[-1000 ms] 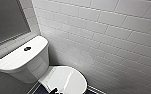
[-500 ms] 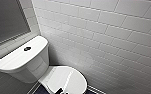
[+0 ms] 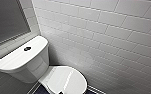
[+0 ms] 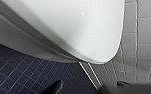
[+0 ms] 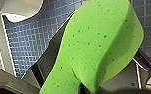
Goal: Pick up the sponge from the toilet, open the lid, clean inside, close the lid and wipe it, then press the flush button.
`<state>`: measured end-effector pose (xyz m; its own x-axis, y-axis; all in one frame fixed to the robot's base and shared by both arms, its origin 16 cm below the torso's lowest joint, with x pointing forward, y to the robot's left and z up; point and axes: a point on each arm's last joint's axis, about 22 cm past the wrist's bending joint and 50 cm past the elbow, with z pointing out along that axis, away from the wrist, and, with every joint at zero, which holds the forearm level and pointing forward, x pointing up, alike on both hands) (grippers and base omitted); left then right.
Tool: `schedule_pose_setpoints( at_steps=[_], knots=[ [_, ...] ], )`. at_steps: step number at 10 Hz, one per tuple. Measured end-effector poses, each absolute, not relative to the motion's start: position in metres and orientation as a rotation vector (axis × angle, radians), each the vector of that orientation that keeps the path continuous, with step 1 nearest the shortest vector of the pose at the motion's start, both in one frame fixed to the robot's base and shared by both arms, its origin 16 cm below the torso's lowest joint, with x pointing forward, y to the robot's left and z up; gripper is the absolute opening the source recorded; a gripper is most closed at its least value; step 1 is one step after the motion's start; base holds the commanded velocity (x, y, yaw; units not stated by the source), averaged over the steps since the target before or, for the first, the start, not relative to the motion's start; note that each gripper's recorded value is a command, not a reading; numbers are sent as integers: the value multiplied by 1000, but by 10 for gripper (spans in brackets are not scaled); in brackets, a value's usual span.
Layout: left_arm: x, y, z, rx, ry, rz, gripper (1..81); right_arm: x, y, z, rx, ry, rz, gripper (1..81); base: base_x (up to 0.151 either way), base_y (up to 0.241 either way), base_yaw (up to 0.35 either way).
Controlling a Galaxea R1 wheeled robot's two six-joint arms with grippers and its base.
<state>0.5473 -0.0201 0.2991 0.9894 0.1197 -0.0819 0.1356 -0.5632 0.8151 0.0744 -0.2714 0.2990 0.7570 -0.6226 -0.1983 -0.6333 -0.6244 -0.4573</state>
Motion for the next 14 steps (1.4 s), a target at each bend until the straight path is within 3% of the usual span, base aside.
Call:
schedule_pose_setpoints(
  at_steps=[5,14],
  knots=[
    [561,-36,306,2141,322,10,811,74,-270,300,-2441,945,29,10,0,0,0],
    [584,-37,317,2113,402,8,811,80,-260,309,-2407,944,29,10,0,0,0]
  ],
)
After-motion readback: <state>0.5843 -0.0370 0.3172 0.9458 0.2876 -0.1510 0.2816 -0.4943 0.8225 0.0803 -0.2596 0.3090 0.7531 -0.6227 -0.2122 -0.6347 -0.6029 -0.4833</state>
